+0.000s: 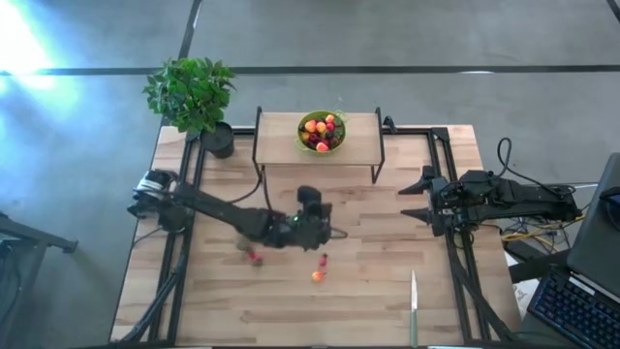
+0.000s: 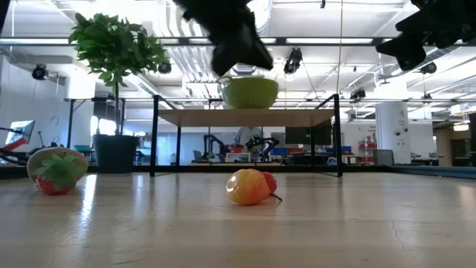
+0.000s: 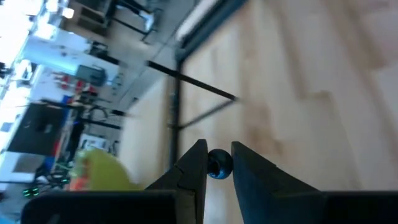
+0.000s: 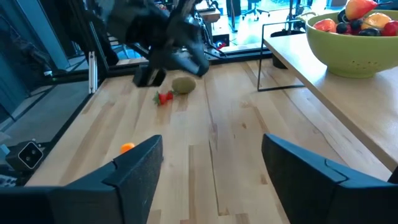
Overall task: Pick & Place Fruit
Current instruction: Put the blueberry into the green strainer bowl on the shelf
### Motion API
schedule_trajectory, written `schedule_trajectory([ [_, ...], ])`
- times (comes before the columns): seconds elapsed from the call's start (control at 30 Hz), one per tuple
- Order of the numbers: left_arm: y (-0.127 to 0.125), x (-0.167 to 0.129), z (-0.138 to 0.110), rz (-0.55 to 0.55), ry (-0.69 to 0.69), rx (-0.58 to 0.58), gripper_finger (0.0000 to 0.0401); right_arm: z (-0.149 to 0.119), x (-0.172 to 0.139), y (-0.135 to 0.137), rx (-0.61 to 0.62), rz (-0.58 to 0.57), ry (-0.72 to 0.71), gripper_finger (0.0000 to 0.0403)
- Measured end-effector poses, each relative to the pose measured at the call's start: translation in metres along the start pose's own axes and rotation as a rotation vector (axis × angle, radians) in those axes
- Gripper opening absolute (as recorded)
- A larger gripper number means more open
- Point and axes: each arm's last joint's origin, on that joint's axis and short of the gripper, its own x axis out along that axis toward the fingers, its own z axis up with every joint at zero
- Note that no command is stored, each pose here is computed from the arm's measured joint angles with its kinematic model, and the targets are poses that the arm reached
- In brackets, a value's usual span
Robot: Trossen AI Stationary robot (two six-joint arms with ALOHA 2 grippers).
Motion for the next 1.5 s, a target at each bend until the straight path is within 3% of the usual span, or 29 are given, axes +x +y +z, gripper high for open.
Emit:
schedule_trajectory([
  [0.37, 0.097, 0.020, 0.024, 0.179, -0.009, -0.108, 0.0067, 0.000, 0.000, 0.000, 0.000, 0.000, 0.000, 0.0236],
  [0.7, 0.172, 0.045, 0.001, 0.288, 0.024, -0.317, 0.0067, 0.000, 0.000, 0.000, 0.000, 0.000, 0.000, 0.0218],
  [0.83, 0.186, 0.059, -0.021, 0.227, 0.037, -0.418, 0.0067, 0.000, 0.000, 0.000, 0.000, 0.000, 0.000, 0.0213],
  [1.17, 0.199, 0.081, -0.069, -0.043, 0.106, -0.697, 0.0067, 0.000, 0.000, 0.000, 0.000, 0.000, 0.000, 0.0200],
  [1.5, 0.195, 0.083, -0.077, -0.131, 0.134, -0.728, 0.0067, 0.000, 0.000, 0.000, 0.000, 0.000, 0.000, 0.0182],
])
